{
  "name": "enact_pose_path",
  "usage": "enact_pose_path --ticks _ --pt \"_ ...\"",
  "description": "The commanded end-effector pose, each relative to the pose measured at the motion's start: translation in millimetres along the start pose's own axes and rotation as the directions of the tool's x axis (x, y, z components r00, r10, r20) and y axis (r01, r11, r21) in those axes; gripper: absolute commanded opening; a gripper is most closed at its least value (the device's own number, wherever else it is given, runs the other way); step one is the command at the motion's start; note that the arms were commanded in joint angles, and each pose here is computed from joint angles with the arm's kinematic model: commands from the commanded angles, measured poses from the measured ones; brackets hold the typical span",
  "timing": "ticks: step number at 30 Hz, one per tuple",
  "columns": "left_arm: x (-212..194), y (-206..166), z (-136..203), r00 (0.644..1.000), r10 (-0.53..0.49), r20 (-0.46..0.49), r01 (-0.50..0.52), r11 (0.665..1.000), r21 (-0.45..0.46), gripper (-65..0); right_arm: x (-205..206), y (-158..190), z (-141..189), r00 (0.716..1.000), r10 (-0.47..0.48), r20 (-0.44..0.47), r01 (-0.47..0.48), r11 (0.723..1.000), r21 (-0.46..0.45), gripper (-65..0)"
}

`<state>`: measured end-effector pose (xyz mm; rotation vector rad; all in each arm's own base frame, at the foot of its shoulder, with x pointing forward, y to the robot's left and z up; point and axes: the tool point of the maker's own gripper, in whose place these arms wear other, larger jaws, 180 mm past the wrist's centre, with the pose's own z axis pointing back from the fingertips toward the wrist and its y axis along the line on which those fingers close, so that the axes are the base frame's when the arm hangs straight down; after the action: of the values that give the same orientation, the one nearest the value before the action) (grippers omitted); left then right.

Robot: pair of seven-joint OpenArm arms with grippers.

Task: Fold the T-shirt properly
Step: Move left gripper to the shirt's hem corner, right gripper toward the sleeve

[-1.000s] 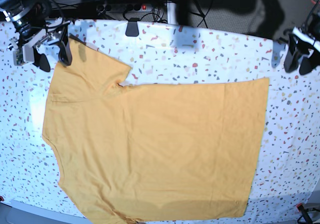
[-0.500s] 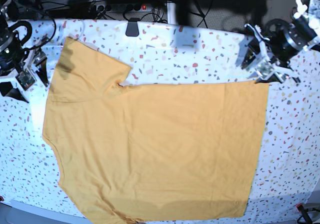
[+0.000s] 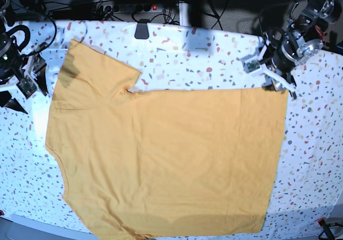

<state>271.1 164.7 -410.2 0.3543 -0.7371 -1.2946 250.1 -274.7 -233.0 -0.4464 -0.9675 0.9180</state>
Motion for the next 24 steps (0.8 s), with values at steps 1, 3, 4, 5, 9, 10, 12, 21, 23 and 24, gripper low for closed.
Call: enact_pose_path --ticks 1,3,4,5,9,10,12,21,23,24 --pt "-5.3 16.7 -1.6 1.000 -0.024 -0.017 0.025 0.998 0.050 -35.4 9.0 -6.5 2.3 0.999 0.025 0.030 -0.024 1.000 -0.011 -27.7" --pt "-8.4 20.0 -5.5 0.999 -0.033 -0.031 0.035 0.997 0.065 -35.4 9.1 -6.7 2.2 0.999 0.025 0.030 -0.025 1.000 -0.011 -27.7" --pt "-8.1 20.1 -6.5 0.999 -0.035 -0.030 0.036 0.997 0.063 -35.4 9.1 -6.6 2.2 0.999 0.024 0.030 -0.024 1.000 -0.011 -27.7" --pt "-7.4 21.2 -7.5 0.999 -0.034 -0.026 0.036 0.997 0.064 -35.4 9.1 -6.7 2.2 0.999 0.025 0.030 -0.025 1.000 -0.011 -27.7" --pt "-10.3 21.5 -10.0 0.999 -0.032 -0.028 0.034 0.998 0.061 -35.4 9.3 -6.9 2.2 0.999 0.025 0.031 -0.025 1.000 -0.012 -27.7" --pt "-11.7 20.0 -10.6 0.999 -0.028 -0.031 0.030 0.998 0.056 -35.4 9.3 -6.8 2.2 0.999 0.025 0.031 -0.024 1.000 -0.011 -27.7" --pt "-13.5 17.7 -12.3 0.999 -0.026 -0.026 0.027 0.998 0.049 -35.4 9.1 -6.7 2.2 0.999 0.025 0.030 -0.024 1.000 -0.012 -27.7" --pt "-19.2 22.3 -14.6 1.000 -0.001 -0.028 0.003 0.996 0.092 -56.1 19.3 4.4 3.0 0.991 -0.098 0.090 0.095 0.995 0.038 -27.7" --pt "-19.1 22.4 -14.6 1.000 0.000 -0.027 0.003 0.996 0.092 -65.0 16.2 8.5 2.8 0.989 -0.130 0.075 0.127 0.991 0.044 -27.7" --pt "-19.1 22.4 -14.6 1.000 0.000 -0.027 0.003 0.996 0.092 -65.0 13.1 11.4 2.6 0.987 -0.149 0.058 0.146 0.988 0.050 -27.7"
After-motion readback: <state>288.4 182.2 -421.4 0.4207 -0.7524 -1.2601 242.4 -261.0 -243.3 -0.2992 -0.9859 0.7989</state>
